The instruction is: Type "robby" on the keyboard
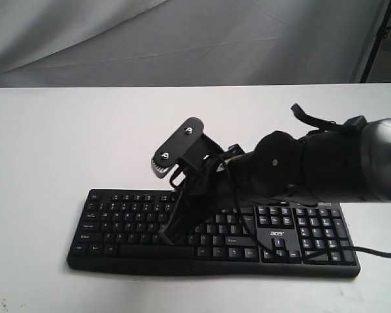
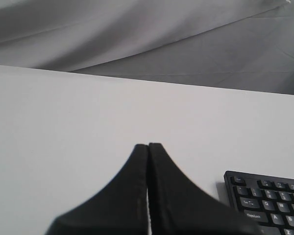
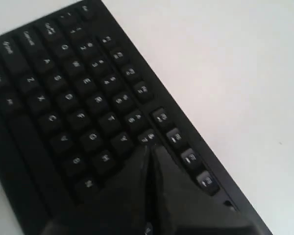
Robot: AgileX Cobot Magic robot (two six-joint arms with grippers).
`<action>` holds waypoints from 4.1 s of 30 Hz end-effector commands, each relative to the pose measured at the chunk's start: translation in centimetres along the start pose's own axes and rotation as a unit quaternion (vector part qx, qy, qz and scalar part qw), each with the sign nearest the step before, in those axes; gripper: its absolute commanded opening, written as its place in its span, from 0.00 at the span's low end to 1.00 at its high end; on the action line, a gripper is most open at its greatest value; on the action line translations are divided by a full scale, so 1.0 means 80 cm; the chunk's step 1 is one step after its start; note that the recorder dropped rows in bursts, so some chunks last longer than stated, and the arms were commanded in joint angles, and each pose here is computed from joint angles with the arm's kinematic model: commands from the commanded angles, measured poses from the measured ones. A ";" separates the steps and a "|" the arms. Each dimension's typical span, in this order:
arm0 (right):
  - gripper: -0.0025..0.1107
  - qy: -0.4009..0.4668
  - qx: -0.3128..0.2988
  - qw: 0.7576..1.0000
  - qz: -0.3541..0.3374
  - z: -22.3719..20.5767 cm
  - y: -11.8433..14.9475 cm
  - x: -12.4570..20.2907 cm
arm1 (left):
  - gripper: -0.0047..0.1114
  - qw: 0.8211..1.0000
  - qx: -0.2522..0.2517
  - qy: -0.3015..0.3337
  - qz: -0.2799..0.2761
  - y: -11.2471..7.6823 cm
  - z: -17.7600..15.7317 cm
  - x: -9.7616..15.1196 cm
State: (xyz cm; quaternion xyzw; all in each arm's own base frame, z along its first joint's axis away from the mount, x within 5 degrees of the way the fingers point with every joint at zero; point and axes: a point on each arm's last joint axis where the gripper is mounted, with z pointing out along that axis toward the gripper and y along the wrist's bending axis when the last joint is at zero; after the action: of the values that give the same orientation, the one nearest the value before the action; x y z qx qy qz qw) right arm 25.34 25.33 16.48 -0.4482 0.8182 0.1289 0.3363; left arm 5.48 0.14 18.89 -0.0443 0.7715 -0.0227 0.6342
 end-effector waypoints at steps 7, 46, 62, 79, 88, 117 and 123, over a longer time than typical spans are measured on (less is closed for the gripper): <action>0.02 0.013 -0.051 0.998 -0.016 0.032 0.046 -0.014 | 0.04 1.000 0.003 0.000 -0.006 0.000 0.000 0.002; 0.02 0.041 -0.039 0.998 -0.028 0.057 0.038 0.008 | 0.04 1.000 0.003 0.000 -0.006 0.000 0.000 0.002; 0.02 0.033 -0.043 0.998 -0.037 0.046 0.038 -0.001 | 0.04 1.000 0.003 0.000 -0.006 0.000 0.000 0.002; 0.02 0.068 -0.047 0.996 -0.014 0.071 0.040 0.022 | 0.04 1.000 0.003 0.000 -0.006 0.000 0.000 0.002; 0.02 0.039 -0.039 0.998 -0.022 0.053 0.037 0.004 | 0.04 1.000 0.003 0.000 -0.006 0.000 0.000 0.002; 0.02 0.023 -0.014 1.000 -0.003 0.068 0.004 -0.011 | 0.04 1.000 0.003 0.000 -0.006 0.000 0.000 0.002; 0.02 0.025 -0.016 1.000 -0.005 0.068 0.005 -0.010 | 0.04 1.000 0.003 0.000 -0.006 0.000 0.000 0.002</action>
State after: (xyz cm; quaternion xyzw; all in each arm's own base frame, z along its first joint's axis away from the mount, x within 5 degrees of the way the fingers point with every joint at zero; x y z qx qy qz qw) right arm 27.70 28.76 12.86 -0.4563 0.8243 0.1289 0.3092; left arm 5.48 0.14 18.89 -0.0443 0.7715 -0.0227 0.6342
